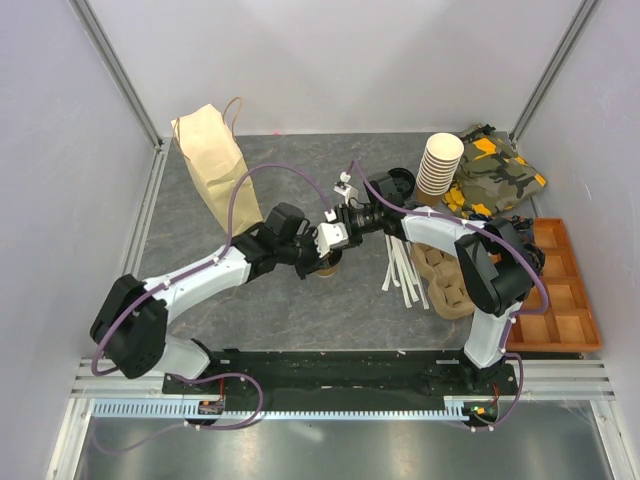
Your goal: Pack the takeout coffee
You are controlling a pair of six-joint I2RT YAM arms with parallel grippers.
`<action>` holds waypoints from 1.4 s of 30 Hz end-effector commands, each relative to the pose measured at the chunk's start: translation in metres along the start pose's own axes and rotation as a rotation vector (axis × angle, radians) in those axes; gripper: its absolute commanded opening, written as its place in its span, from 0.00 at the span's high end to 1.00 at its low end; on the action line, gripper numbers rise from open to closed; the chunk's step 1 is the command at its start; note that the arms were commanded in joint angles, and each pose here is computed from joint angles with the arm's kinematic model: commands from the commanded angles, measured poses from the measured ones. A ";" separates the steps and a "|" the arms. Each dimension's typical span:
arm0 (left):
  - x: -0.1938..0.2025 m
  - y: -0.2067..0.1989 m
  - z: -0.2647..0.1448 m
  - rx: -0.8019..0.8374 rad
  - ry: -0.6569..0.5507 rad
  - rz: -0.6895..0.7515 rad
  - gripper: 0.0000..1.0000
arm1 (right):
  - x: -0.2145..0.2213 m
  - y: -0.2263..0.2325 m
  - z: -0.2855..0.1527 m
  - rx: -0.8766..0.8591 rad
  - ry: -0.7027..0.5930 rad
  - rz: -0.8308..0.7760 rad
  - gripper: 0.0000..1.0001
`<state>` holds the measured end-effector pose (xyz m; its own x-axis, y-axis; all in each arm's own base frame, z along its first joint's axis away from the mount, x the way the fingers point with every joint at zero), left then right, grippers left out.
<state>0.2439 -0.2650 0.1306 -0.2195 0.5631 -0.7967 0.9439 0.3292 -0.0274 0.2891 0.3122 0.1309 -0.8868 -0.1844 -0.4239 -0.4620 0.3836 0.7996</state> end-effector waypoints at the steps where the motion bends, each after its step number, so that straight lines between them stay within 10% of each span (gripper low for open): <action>1: -0.034 -0.011 -0.032 0.016 -0.061 -0.014 0.91 | 0.004 -0.020 0.004 0.083 0.013 0.007 0.83; 14: -0.092 0.016 -0.106 -0.008 -0.194 -0.381 0.22 | -0.053 0.070 -0.030 -0.064 -0.088 -0.198 0.64; 24: -0.079 0.031 -0.103 -0.062 -0.135 -0.381 0.19 | -0.070 0.042 -0.089 0.194 -0.113 -0.321 0.41; 33: -0.015 0.006 -0.081 -0.227 0.058 -0.303 0.27 | -0.025 0.023 -0.126 0.438 -0.057 -0.326 0.40; 42: 0.012 -0.025 -0.068 -0.165 -0.211 -0.503 0.21 | 0.042 -0.005 -0.099 0.379 -0.045 -0.212 0.49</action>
<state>0.1963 -0.1946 0.1494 -0.6189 0.3354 -0.7103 0.6709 0.6960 -0.2559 0.2579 0.2034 0.1731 -0.7563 -0.2646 -0.5983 -0.5951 0.6582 0.4611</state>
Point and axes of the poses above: each gripper's point midway between its finger pads, its own z axis out along the fingers, its own y axis along the line the jaws close on, x = y × z, the point moved 3 cm from there along -z, back along the fingers, and after that the axes turned 5 degrees about -z, right-handed, at the moved point
